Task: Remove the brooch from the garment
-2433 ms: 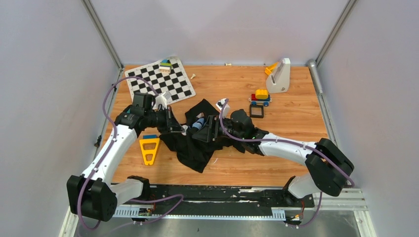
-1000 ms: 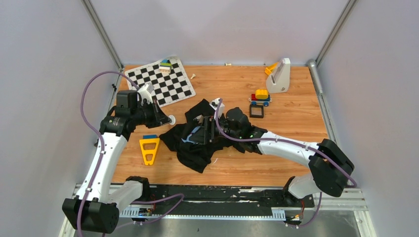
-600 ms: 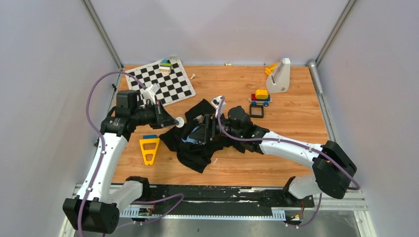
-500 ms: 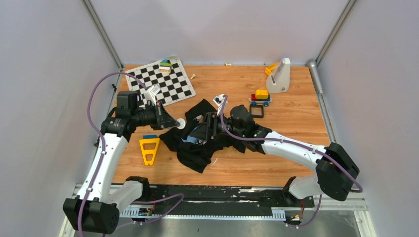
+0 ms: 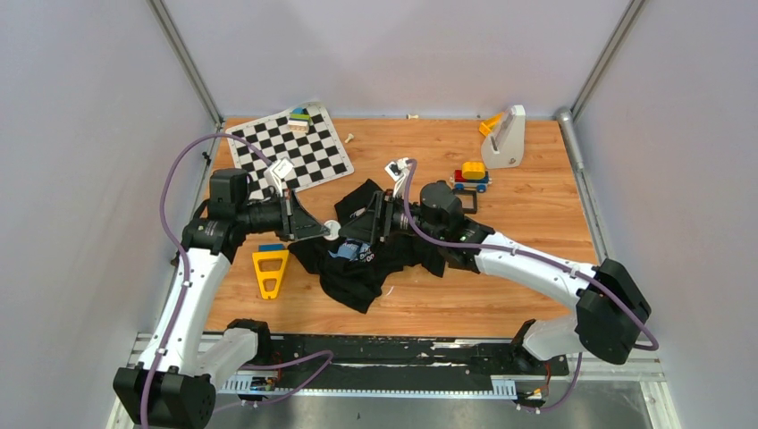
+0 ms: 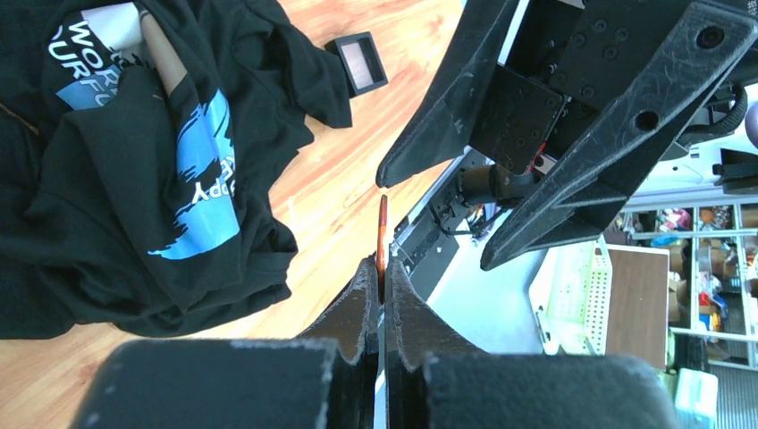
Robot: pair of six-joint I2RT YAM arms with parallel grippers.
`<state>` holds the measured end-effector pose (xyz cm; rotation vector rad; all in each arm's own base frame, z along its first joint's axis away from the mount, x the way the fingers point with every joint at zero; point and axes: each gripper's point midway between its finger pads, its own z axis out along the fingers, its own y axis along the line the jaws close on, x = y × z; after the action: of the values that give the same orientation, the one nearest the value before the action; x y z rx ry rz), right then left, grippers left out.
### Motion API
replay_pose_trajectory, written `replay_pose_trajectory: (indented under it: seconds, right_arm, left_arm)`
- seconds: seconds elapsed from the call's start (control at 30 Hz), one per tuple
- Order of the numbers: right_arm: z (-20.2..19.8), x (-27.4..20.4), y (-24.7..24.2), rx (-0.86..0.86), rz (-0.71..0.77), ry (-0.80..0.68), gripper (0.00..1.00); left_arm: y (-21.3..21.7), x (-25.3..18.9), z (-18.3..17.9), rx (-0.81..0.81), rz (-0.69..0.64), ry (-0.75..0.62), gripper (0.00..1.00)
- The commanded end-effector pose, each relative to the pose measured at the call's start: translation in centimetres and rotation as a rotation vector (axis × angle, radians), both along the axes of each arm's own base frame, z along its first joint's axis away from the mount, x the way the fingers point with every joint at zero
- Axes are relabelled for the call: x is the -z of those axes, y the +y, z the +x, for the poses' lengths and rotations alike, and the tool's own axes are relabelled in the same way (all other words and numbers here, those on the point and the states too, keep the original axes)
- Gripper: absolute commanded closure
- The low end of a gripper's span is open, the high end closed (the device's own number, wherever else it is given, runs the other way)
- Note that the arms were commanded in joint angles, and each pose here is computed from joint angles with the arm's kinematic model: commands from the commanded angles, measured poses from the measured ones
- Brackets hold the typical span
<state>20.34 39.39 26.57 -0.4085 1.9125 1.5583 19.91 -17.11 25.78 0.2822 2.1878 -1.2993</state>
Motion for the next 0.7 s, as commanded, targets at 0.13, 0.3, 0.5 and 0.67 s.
replay_pose_trajectory:
  seconds: [0.13, 0.3, 0.5, 0.67]
  right_arm:
    - [0.87, -2.95, 1.2, 0.003, 0.089, -0.011, 0.45]
    - [0.85, -3.07, 1.43, -0.009, 0.096, -0.011, 0.51]
    - [0.51, -3.24, 1.5, -0.03, 0.109, -0.016, 0.51]
    - [0.36, -3.29, 1.54, -0.04, 0.112, -0.018, 0.54]
  left_arm:
    - [-0.44, -1.26, -0.83, 0.054, -0.049, -0.064, 1.0]
    - [-0.64, -1.58, -0.99, 0.068, -0.071, -0.065, 1.0]
    - [-0.77, -1.5, -1.08, 0.077, -0.082, -0.056, 1.0]
    - [-0.8, -1.59, -1.11, 0.079, -0.087, -0.055, 1.0]
